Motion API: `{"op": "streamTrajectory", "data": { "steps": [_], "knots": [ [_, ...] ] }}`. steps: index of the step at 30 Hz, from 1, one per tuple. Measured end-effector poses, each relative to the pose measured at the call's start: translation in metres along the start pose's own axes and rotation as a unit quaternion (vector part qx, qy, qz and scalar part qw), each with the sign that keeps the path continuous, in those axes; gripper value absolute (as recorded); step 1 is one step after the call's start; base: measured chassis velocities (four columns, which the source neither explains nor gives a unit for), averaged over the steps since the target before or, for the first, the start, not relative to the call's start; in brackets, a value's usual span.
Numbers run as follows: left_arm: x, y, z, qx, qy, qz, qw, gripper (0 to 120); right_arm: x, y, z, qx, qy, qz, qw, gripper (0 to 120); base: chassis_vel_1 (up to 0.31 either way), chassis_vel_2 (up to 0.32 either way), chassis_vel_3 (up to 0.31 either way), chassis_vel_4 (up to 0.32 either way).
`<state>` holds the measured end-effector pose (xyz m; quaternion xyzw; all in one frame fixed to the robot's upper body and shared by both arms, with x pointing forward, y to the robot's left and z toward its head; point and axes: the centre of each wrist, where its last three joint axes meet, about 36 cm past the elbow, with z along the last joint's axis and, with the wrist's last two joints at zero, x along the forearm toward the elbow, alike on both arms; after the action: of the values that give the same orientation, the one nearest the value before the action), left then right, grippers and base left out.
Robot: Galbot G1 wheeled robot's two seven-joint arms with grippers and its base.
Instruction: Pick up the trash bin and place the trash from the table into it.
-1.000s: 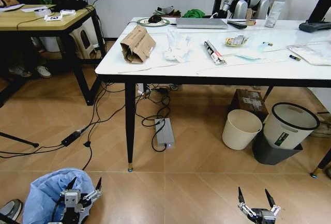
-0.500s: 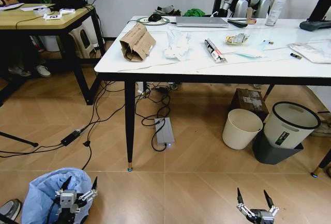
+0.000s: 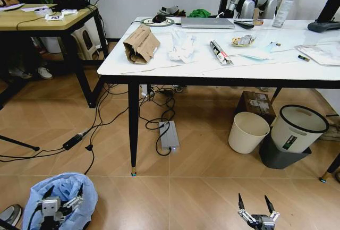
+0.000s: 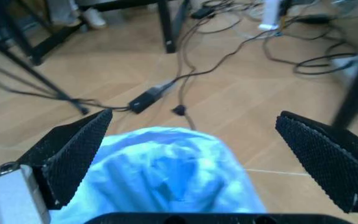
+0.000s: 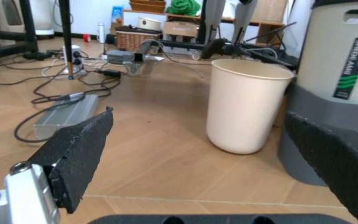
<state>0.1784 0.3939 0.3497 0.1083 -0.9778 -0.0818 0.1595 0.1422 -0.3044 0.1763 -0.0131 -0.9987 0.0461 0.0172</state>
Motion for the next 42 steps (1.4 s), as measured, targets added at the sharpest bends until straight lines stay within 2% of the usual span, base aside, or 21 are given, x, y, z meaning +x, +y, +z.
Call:
{"op": "streamTrajectory", "data": {
  "steps": [6, 11, 15, 16, 22, 29, 42],
  "knots": [
    [-0.013, 0.032, -0.021, 0.002, 0.029, -0.039, 0.9988, 100, -0.007, 0.01, 0.001, -0.002, -0.003, -0.015, 1.0, 100, 0.0, 0.0, 0.0, 0.0],
    [-0.024, 0.046, -0.022, 0.012, 0.057, -0.052, 0.9969, 100, -0.006, 0.015, 0.002, -0.002, -0.001, -0.025, 1.0, 100, 0.0, 0.0, 0.0, 0.0],
    [-0.04, 0.056, -0.003, 0.021, 0.106, -0.059, 0.9924, 100, -0.001, 0.02, 0.002, 0.0, 0.0, -0.035, 0.999, 100, 0.0, 0.0, 0.0, 0.0],
    [-0.04, 0.056, -0.003, 0.021, 0.106, -0.059, 0.9924, 100, -0.001, 0.02, 0.002, 0.0, 0.0, -0.035, 0.999, 100, 0.0, 0.0, 0.0, 0.0],
    [-0.059, 0.064, 0.029, 0.033, 0.147, -0.063, 0.9866, 100, 0.003, 0.021, 0.002, 0.004, 0.001, -0.04, 0.999, 100, 0.0, 0.0, 0.0, 0.0],
    [-0.075, 0.068, 0.049, 0.041, 0.167, -0.063, 0.9832, 100, 0.007, 0.019, 0.003, 0.008, 0.001, -0.039, 0.999, 100, 0.0, 0.0, 0.0, 0.0],
    [-0.083, 0.068, 0.066, 0.041, 0.18, -0.06, 0.981, 100, 0.009, 0.014, 0.0, 0.016, 0.002, -0.037, 0.999, 100, 0.0, 0.0, 0.0, 0.0]
  ]
}}
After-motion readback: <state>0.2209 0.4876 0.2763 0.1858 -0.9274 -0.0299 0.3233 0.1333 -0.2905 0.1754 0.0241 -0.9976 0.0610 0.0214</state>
